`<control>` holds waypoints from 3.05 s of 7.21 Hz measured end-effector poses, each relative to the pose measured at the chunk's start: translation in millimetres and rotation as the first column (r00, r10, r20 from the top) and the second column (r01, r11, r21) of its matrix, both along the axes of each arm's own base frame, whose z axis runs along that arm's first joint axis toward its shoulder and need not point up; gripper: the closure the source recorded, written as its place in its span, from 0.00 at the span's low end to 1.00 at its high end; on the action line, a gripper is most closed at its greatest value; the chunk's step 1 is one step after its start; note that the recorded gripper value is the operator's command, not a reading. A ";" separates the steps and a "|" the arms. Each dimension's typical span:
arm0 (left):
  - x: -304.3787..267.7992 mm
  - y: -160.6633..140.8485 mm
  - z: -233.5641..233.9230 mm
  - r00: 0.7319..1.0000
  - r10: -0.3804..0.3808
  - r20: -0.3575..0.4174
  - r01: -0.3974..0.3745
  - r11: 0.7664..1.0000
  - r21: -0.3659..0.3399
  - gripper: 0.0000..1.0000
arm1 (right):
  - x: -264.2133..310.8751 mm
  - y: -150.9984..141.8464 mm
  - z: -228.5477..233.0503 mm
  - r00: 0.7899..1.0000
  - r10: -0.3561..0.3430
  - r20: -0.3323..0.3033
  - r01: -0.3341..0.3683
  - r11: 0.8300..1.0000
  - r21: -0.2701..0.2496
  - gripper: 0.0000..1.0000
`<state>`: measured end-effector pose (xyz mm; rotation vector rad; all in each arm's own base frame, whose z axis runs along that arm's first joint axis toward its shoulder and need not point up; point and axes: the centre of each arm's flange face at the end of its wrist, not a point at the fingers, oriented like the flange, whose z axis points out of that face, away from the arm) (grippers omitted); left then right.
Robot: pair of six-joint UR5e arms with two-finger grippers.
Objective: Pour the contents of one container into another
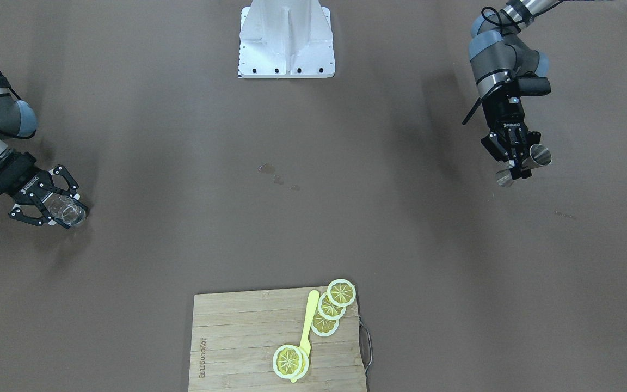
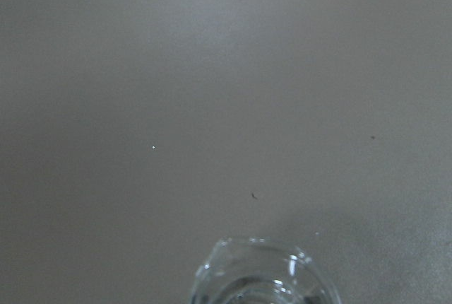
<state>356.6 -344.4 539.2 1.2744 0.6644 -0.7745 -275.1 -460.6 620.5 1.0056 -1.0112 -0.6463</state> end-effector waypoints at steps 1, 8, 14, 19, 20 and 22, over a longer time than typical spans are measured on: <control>5.4 -0.4 11.5 1.000 -0.030 -0.004 0.030 1.000 -0.010 1.00 | -0.2 -0.1 -1.3 1.000 0.001 0.001 -0.001 1.000 0.003 0.26; 23.3 -4.6 56.4 0.983 -0.096 0.154 0.099 0.995 -0.015 1.00 | 11.1 -2.3 -29.6 0.999 0.016 0.036 -0.018 0.999 0.042 0.04; 37.2 -9.1 62.6 0.979 -0.117 0.170 0.118 0.993 0.003 1.00 | 85.2 -36.5 -100.9 0.988 0.156 -0.007 -0.156 0.988 0.000 0.00; 47.6 -11.3 62.0 0.978 -0.120 0.169 0.120 0.993 0.008 0.87 | 105.7 -73.1 -85.1 0.949 0.188 -0.254 -0.259 0.923 -0.284 0.00; 47.4 -11.3 61.4 0.978 -0.123 0.168 0.123 0.992 0.012 0.59 | 113.6 -79.7 -70.7 0.926 0.206 -0.317 -0.311 0.891 -0.330 0.00; 47.2 -11.3 61.9 0.977 -0.126 0.171 0.125 0.992 0.014 0.40 | 147.4 -92.7 -41.4 0.878 0.223 -0.423 -0.414 0.797 -0.439 0.00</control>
